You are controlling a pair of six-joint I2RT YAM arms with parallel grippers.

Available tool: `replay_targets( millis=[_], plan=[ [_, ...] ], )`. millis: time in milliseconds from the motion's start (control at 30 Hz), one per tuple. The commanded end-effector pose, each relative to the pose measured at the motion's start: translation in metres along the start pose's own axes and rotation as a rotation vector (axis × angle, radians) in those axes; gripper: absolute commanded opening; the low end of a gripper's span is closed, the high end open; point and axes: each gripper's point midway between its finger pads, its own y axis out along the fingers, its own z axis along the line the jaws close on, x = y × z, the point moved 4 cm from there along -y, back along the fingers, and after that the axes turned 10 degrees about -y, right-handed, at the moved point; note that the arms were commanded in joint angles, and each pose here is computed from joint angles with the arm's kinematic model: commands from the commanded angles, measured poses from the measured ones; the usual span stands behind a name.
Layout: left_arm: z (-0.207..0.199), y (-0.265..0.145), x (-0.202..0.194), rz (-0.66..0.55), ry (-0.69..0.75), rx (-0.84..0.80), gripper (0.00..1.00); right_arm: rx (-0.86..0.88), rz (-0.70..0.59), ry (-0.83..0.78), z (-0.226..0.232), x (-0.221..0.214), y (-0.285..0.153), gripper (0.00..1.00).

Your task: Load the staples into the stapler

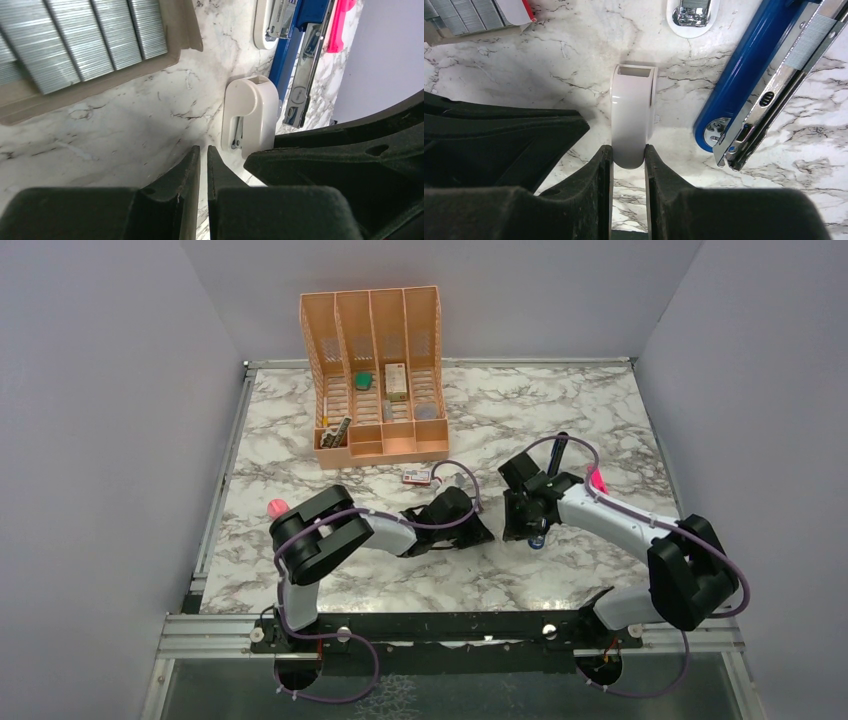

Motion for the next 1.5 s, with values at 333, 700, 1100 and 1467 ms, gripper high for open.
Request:
replay_targets(
  millis=[333,700,1100,1467],
  plan=[
    [0.002,-0.02,0.012,-0.105,0.07,0.037,0.12,-0.059,-0.148,0.029,-0.001,0.036,-0.023,0.55],
    [0.002,-0.031,0.02,-0.16,0.091,0.046,0.12,-0.034,-0.028,-0.013,0.0,0.012,0.004,0.57],
    [-0.003,-0.047,0.035,-0.251,0.139,0.076,0.12,0.005,0.023,-0.045,0.007,0.006,0.031,0.4],
    [-0.016,-0.081,0.065,-0.409,0.197,0.096,0.11,0.096,-0.041,-0.072,0.032,0.039,0.042,0.36]
  ],
)
